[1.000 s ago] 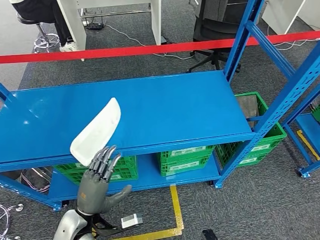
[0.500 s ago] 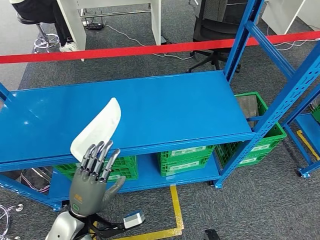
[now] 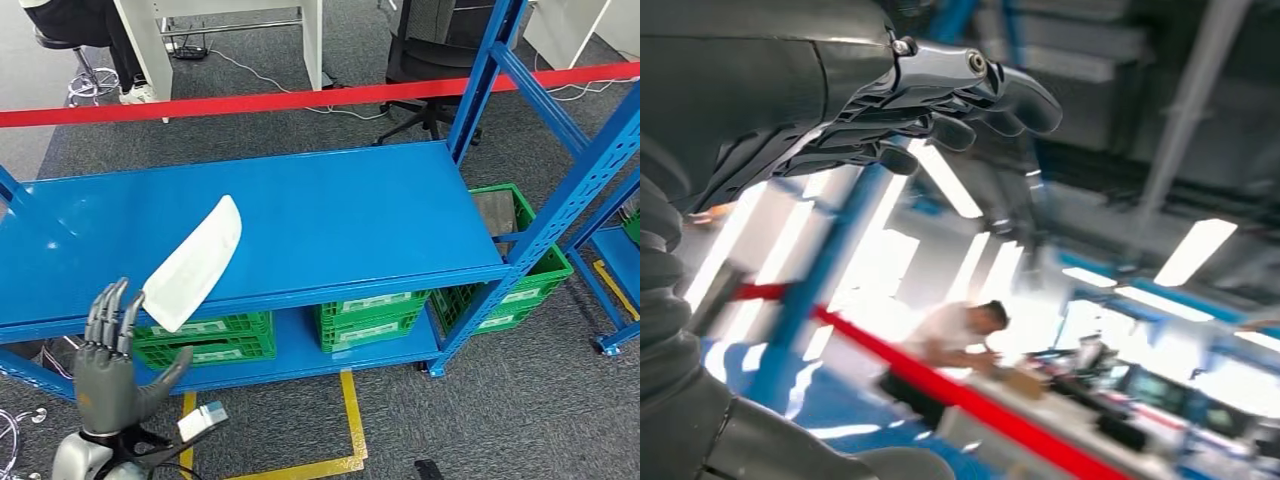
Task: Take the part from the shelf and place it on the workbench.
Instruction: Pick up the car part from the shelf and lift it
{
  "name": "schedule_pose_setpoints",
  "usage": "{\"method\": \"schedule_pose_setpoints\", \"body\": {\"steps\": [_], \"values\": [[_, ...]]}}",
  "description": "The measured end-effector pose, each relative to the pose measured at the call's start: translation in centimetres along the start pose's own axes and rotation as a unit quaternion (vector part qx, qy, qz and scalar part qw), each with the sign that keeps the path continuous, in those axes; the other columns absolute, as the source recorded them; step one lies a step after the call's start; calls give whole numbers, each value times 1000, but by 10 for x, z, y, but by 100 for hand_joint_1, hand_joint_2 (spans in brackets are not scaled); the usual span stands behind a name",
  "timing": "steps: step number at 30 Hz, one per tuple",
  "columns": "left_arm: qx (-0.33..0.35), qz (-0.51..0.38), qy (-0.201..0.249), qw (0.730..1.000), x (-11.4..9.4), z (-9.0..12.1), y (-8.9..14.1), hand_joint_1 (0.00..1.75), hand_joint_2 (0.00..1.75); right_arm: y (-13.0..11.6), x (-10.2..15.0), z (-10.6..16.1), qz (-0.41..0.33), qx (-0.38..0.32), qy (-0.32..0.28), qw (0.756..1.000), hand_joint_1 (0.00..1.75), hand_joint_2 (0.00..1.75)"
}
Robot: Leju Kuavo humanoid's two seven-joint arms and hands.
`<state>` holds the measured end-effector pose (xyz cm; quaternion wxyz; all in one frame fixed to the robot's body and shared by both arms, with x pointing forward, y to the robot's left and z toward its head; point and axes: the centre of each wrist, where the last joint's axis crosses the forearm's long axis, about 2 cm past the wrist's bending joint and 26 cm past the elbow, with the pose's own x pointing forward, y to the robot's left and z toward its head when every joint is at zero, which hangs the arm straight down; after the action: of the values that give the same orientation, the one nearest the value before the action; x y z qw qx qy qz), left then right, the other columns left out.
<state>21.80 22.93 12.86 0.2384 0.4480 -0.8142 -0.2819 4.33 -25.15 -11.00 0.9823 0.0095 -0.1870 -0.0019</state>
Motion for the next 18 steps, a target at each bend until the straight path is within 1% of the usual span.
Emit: {"method": "schedule_pose_setpoints", "body": {"steps": [2, 4, 14, 18], "values": [[-7, -8, 26, 1000, -10, 8, 0, 0, 175, 0, 0, 0, 0, 0, 0, 1000, 0, 0], [-13, -14, 42, 999, -15, 14, 0, 0, 175, -1, 0, 0, -1, -1, 0, 1000, 0, 0], [-47, -27, 107, 993, -34, 38, -8, 0, 175, -1, 0, 0, -3, 2, -1, 1000, 0, 0], [-55, -25, 127, 990, -41, 44, -12, 0, 175, -2, 0, 0, -5, 2, 0, 1000, 0, 0]]}}
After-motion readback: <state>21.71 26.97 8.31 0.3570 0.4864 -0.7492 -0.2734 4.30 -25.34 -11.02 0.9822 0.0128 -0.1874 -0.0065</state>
